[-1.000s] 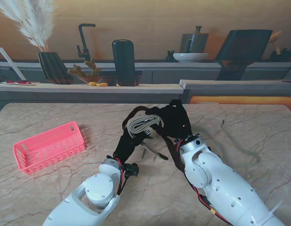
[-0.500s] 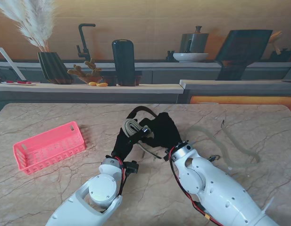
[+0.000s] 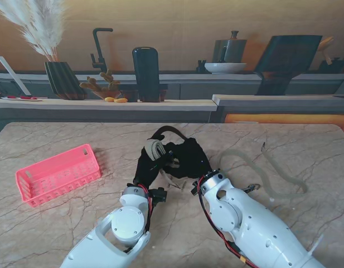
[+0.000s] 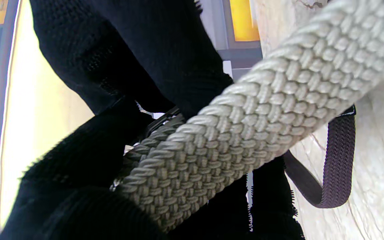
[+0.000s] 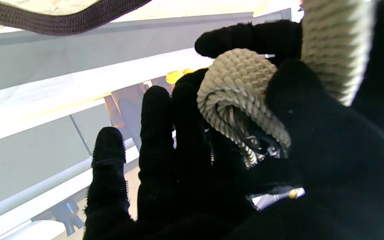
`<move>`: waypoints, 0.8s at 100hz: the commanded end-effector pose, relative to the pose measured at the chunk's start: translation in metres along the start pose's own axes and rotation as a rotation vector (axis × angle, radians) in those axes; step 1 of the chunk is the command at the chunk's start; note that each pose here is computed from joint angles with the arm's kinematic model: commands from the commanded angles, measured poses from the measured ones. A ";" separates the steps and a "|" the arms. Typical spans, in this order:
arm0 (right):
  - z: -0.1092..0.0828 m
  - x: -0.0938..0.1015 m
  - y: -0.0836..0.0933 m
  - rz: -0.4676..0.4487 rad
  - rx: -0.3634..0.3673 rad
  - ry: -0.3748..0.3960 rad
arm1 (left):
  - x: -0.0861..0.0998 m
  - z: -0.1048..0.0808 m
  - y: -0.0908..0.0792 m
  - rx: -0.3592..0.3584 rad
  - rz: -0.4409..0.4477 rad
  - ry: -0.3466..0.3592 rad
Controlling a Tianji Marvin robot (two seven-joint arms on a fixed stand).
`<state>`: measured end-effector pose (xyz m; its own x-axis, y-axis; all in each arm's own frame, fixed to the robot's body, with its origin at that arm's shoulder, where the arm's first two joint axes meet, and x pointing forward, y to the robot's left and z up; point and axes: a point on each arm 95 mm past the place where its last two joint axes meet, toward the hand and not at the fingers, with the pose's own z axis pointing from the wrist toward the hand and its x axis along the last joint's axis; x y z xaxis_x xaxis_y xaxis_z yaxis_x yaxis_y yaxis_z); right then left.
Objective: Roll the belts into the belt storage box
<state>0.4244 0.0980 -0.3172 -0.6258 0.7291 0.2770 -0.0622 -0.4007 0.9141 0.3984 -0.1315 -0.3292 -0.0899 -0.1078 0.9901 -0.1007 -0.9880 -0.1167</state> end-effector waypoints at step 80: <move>-0.030 -0.003 0.056 -0.157 -0.080 0.008 | 0.005 -0.001 -0.013 -0.124 -0.061 -0.081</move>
<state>0.4007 0.0586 -0.2817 -0.6013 0.7879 0.1330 -0.2143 -0.3194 0.9231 0.3999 -0.1202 -0.3226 0.0026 -0.0506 0.9987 -0.2274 -0.9726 -0.0487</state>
